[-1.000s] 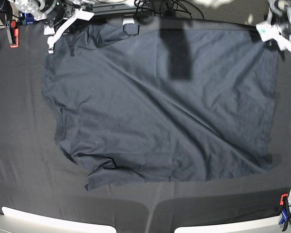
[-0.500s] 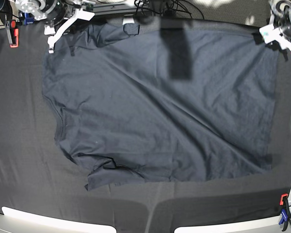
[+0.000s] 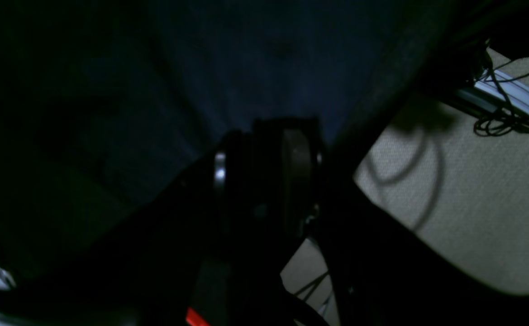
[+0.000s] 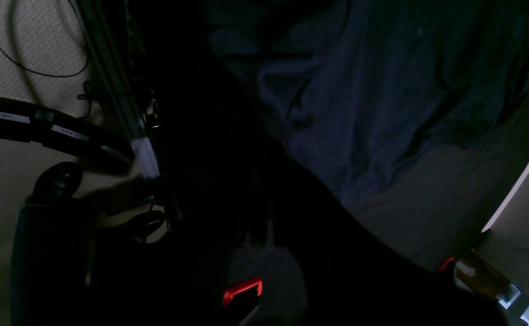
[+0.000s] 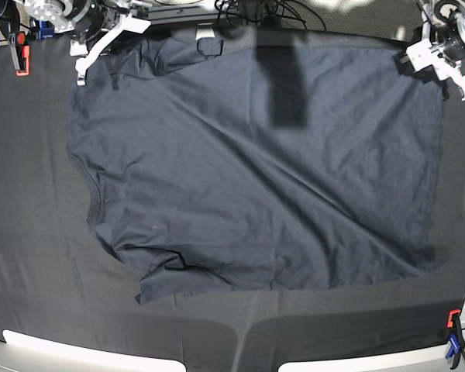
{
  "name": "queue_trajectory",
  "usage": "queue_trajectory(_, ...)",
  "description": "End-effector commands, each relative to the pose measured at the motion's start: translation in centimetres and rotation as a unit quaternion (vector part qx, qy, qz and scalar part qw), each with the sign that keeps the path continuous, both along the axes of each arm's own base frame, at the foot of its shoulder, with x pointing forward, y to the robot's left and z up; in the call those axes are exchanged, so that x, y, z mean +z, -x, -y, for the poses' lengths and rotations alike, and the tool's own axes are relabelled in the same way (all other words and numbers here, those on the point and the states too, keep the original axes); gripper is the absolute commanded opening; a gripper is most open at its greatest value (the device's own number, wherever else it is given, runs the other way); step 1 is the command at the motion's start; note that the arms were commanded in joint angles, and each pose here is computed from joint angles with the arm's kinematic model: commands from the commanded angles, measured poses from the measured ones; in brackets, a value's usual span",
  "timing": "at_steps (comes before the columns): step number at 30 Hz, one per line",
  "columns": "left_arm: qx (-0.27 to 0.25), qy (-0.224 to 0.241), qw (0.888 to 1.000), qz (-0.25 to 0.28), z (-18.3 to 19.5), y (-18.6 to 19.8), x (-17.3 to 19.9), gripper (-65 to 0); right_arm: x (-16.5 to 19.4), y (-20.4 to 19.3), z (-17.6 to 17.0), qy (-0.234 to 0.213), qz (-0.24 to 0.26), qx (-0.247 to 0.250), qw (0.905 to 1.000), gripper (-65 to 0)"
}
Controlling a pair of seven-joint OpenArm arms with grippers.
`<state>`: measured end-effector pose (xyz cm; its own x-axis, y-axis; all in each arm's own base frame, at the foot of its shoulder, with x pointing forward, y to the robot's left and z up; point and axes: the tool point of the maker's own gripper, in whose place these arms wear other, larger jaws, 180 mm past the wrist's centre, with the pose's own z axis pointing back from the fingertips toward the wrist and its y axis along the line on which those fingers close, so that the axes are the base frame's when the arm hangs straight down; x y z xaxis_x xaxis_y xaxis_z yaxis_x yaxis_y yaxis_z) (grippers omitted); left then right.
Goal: Layout the t-shirt on the table in an organized manner, then fold the t-shirt properly
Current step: 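Hold the shirt corners still with both grippers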
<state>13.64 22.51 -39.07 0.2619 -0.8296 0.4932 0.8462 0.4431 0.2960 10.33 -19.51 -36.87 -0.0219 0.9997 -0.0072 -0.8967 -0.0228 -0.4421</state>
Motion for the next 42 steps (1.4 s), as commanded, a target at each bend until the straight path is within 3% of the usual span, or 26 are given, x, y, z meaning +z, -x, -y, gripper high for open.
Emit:
queue_trajectory(1,-0.005,0.014,1.0,0.01,0.4,-0.4,0.9,-51.3,0.6,-0.5,0.1,0.002,0.012,0.004,0.9999,-65.0)
queue_trajectory(4,0.0,0.033,0.999,0.006,1.0,-0.3,1.1,-51.3,0.6,-0.5,0.1,0.002,0.012,0.004,0.9999,-65.0)
queue_trajectory(16,-0.002,0.03,0.999,-0.019,0.9,1.6,0.4,-51.1,0.6,-0.6,0.1,0.002,0.013,0.004,0.9999,-65.0)
queue_trajectory(22,0.0,0.03,0.999,-0.019,0.9,1.6,0.3,-43.1,0.6,-0.6,0.1,0.002,0.013,0.004,0.9999,-65.0)
queue_trajectory(42,-0.022,-0.037,0.999,-0.022,-0.6,2.2,-1.0,-41.7,0.9,-1.3,0.1,-0.002,0.034,-0.013,0.9993,-65.0)
